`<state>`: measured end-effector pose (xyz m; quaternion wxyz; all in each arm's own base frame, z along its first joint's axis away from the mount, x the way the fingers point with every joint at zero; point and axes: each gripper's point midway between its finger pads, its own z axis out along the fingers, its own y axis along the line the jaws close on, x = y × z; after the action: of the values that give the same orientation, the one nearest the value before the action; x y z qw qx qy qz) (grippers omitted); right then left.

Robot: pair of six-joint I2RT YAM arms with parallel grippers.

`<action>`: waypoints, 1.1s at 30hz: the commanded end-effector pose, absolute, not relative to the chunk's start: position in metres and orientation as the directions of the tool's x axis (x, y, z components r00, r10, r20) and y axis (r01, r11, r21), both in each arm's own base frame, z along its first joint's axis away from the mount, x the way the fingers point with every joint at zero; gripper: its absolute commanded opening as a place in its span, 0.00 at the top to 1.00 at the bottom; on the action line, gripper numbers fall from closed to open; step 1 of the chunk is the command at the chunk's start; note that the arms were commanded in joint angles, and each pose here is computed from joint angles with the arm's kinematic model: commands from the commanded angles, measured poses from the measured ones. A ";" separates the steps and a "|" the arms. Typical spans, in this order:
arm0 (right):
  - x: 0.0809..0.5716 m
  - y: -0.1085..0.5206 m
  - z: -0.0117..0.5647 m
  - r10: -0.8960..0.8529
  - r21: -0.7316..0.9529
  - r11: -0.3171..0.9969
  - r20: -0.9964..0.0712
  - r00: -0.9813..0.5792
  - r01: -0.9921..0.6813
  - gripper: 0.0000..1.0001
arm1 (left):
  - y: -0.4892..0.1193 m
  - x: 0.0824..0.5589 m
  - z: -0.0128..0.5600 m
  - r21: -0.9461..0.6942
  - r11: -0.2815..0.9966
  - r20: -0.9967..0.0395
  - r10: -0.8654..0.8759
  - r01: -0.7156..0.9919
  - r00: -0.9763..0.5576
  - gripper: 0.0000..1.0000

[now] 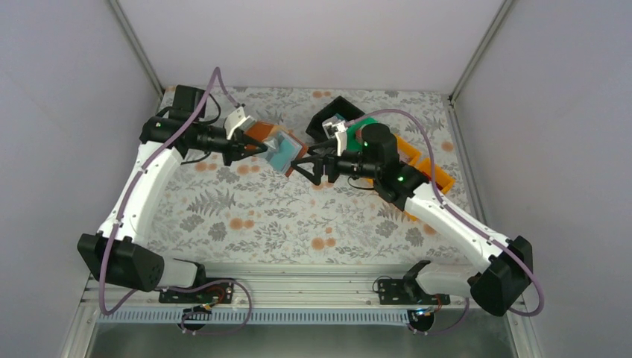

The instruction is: Take the credit cards out of the card holder

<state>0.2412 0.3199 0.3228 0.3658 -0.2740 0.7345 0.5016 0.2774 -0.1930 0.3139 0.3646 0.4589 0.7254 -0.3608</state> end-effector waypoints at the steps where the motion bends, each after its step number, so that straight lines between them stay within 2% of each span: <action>1: 0.251 0.325 0.352 0.080 0.454 0.342 -0.887 -0.456 -0.823 0.01 | -0.197 0.261 0.357 -0.256 0.243 -0.906 0.277 0.936 -0.320 0.98; 5: 0.243 0.334 0.349 0.065 0.450 0.284 -0.890 -0.452 -0.847 0.04 | -0.196 0.258 0.361 -0.273 0.227 -0.908 0.261 0.935 -0.328 0.98; 14: 0.244 0.347 0.349 0.034 0.441 0.255 -0.893 -0.448 -0.861 0.71 | -0.198 0.254 0.363 -0.289 0.194 -0.911 0.246 0.938 -0.331 0.97; 15: 0.243 0.347 0.349 0.033 0.438 0.253 -0.895 -0.445 -0.863 0.76 | -0.198 0.253 0.363 -0.288 0.192 -0.912 0.245 0.938 -0.330 0.98; 17: 0.242 0.345 0.350 0.037 0.435 0.256 -0.897 -0.441 -0.863 0.93 | -0.196 0.253 0.364 -0.286 0.190 -0.914 0.241 0.939 -0.327 0.98; 18: 0.241 0.343 0.351 0.039 0.435 0.263 -0.897 -0.441 -0.861 0.95 | -0.196 0.254 0.364 -0.285 0.192 -0.914 0.241 0.939 -0.327 0.97; 19: 0.242 0.341 0.351 0.040 0.436 0.278 -0.896 -0.443 -0.856 0.96 | -0.194 0.256 0.363 -0.286 0.201 -0.912 0.242 0.937 -0.330 0.93; 20: 0.246 0.338 0.350 0.041 0.438 0.307 -0.893 -0.448 -0.845 0.96 | -0.192 0.259 0.363 -0.282 0.214 -0.912 0.242 0.935 -0.330 0.73; 21: 0.249 0.335 0.348 0.037 0.445 0.337 -0.887 -0.460 -0.830 0.96 | -0.189 0.262 0.362 -0.280 0.231 -0.911 0.244 0.932 -0.334 0.48; 22: 0.253 0.332 0.346 0.035 0.452 0.372 -0.880 -0.474 -0.811 0.96 | -0.185 0.265 0.361 -0.270 0.249 -0.911 0.246 0.930 -0.330 0.30; 25: 0.264 0.324 0.331 0.020 0.498 0.482 -0.829 -0.560 -0.721 0.96 | -0.175 0.278 0.356 -0.200 0.333 -0.910 0.285 0.922 -0.300 0.04; 26: 0.269 0.322 0.327 0.027 0.518 0.510 -0.808 -0.589 -0.687 0.96 | -0.173 0.283 0.355 -0.173 0.362 -0.911 0.295 0.916 -0.288 0.00; 33: 0.283 0.344 0.303 0.055 0.631 0.563 -0.672 -0.738 -0.534 0.96 | -0.193 0.300 0.349 -0.003 0.452 -0.890 0.405 0.892 -0.208 0.00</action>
<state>0.2733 0.3343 0.3177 0.3663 -0.1959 0.7848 0.4600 0.2872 -0.1812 0.3466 0.4148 0.4318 0.7201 -0.3507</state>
